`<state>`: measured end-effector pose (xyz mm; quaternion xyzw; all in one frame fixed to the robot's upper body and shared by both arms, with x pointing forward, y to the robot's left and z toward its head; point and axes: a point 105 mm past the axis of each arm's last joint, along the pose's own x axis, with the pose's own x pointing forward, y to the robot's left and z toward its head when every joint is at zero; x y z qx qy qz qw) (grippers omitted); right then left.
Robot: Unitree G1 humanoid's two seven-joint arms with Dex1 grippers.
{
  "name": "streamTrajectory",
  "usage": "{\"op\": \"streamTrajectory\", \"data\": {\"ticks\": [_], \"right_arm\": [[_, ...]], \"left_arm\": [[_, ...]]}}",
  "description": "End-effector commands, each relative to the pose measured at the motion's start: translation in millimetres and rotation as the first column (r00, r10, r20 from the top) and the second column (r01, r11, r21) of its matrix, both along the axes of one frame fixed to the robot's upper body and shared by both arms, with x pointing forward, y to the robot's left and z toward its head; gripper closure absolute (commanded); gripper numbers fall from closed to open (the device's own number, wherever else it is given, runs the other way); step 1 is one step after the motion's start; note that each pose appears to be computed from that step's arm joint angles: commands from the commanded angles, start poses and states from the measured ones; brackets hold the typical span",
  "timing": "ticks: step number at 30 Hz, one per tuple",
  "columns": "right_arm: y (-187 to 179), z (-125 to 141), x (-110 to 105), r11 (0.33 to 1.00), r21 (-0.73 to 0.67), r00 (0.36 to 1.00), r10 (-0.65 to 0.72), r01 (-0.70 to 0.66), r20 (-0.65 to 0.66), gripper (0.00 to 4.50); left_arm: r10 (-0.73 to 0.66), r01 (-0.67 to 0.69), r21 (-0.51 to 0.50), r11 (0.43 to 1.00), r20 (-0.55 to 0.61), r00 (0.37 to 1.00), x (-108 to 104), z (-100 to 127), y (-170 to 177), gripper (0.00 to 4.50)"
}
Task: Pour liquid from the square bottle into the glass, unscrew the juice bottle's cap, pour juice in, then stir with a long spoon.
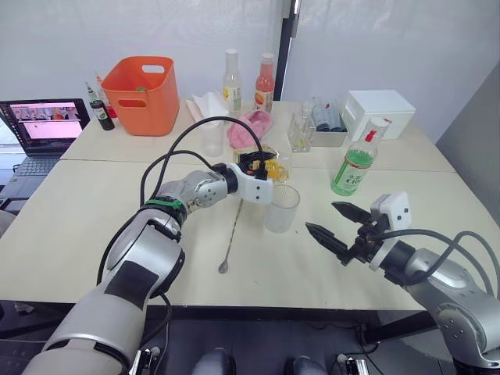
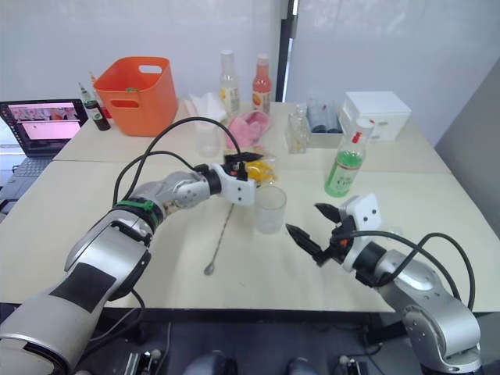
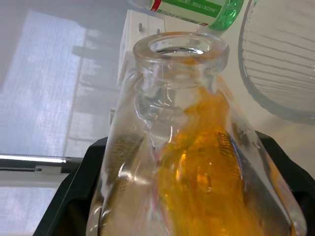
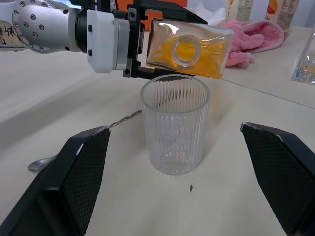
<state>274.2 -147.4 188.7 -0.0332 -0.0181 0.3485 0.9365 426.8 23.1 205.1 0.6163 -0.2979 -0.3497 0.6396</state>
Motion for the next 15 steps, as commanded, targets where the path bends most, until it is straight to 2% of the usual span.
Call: {"op": "streamTrajectory", "data": {"ticks": [1,15], "right_arm": [[5.9,9.8,-5.5,1.0,0.011,0.999,0.024,-0.025,0.036,0.0],[6.2,14.3,-6.8,0.999,0.033,0.999,0.02,-0.021,0.05,0.0]], "left_arm": [[-0.065,0.074,-0.05,0.996,0.158,0.985,-6.8,43.3,-13.8,1.66],[-0.057,0.067,-0.023,0.997,0.297,0.953,-5.5,51.9,-13.1,1.66]]}}
